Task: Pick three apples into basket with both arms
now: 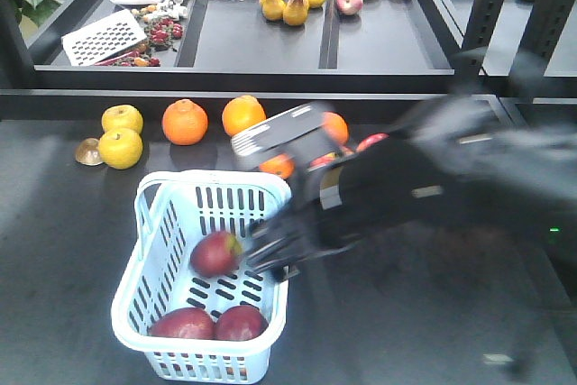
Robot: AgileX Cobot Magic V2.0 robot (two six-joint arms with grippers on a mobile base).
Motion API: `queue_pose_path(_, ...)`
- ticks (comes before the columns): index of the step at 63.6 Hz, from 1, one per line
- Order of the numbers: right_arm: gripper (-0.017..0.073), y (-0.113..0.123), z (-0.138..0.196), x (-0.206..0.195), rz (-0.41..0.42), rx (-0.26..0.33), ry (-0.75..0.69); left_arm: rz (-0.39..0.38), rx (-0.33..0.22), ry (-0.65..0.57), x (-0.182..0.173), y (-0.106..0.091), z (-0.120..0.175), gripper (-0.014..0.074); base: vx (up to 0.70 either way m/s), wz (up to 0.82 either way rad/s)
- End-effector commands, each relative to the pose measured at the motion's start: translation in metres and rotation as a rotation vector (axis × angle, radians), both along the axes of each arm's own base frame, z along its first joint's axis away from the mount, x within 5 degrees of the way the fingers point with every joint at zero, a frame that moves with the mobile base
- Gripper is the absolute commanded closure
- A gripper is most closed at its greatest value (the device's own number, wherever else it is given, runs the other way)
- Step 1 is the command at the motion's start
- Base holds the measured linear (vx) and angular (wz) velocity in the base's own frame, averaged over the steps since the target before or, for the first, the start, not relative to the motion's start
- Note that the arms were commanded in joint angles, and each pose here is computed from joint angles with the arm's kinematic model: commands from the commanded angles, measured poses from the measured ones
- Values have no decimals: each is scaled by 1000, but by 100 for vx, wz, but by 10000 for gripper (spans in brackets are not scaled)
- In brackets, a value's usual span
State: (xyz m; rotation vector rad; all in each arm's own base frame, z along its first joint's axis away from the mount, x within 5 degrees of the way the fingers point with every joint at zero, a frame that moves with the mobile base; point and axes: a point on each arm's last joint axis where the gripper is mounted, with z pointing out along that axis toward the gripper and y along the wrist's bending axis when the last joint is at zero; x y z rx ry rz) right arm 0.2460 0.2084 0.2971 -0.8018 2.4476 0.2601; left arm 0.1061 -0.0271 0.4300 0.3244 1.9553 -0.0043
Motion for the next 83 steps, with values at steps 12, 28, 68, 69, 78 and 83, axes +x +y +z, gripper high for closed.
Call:
queue_pose_path(12, -50, -115, 41, -19, -281, 13, -118, -11, -24, -81, 0, 0, 12, 50, 0, 0)
queue_pose_path(28, -38, -182, 68, -66, -505, 7, -203, -11, -25, -82, 0, 0, 12, 50, 0, 0)
queue_pose_path(68, 171, -198, 87, -112, -563, 64, -346, -4, -26, -69, -1, 0, 11, 173, 0, 0)
queue_pose_path(69, 193, -198, 87, -111, -563, 65, -348, -4, -26, -69, -1, 0, 11, 189, 0, 0)
queue_pose_path(78, 469, -198, 88, -110, -561, 71, -367, 1, -21, -54, -1, 1, 10, 408, 0, 0)
queue_pose_path(83, 574, -198, 89, -110, -561, 70, -372, 4, -19, -47, -1, 1, 9, 561, 0, 0)
